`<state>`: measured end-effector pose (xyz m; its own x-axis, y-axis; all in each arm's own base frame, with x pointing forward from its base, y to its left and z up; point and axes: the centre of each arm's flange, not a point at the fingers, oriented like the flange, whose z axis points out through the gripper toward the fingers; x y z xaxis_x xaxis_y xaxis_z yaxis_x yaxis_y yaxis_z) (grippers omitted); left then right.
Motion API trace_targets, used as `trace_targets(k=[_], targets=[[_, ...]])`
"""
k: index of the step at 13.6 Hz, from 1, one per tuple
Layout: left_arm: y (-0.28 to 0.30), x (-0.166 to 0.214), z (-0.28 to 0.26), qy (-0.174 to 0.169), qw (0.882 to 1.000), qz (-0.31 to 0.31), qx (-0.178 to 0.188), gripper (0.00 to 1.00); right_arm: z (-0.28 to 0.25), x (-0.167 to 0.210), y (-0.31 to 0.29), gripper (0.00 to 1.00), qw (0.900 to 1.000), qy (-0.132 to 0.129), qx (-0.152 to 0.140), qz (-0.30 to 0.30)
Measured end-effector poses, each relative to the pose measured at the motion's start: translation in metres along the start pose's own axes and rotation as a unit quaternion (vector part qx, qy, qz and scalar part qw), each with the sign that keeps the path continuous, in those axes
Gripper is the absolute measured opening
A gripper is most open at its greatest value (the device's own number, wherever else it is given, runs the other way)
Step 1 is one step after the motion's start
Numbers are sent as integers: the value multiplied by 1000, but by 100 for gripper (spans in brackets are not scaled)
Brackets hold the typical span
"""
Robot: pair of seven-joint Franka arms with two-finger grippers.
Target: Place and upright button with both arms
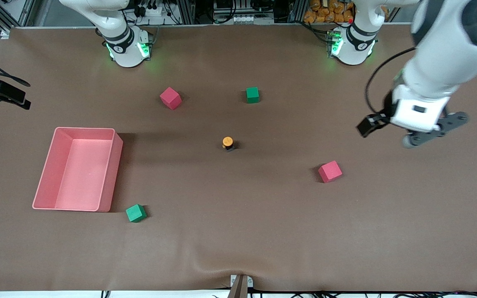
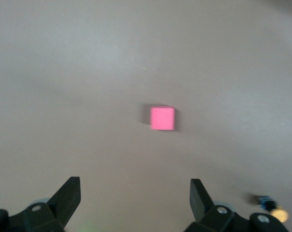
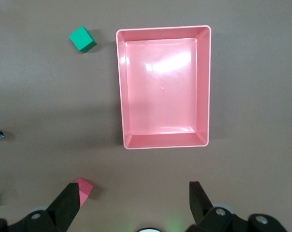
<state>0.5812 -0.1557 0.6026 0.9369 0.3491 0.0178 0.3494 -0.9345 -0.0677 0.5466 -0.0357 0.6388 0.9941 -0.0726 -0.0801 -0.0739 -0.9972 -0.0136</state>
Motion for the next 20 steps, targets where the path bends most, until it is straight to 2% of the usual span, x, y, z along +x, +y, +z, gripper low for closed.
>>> trace_targets(k=[2,5,9,13,16,20], targets=[[-44,10,-18,0,999,46,-4,100,0,0,0,100,1000,0,0,0],[-84,3,-35,-8,996,89,6,100,0,0,0,100,1000,0,0,0],[-122,7,-29,-20,990,136,13,100,0,0,0,100,1000,0,0,0],[-118,-4,-25,-24,987,160,13,100,0,0,0,100,1000,0,0,0],[-117,-20,-36,-16,986,166,-3,100,0,0,0,100,1000,0,0,0],[-127,-27,-41,-14,980,199,-7,100,0,0,0,100,1000,0,0,0]])
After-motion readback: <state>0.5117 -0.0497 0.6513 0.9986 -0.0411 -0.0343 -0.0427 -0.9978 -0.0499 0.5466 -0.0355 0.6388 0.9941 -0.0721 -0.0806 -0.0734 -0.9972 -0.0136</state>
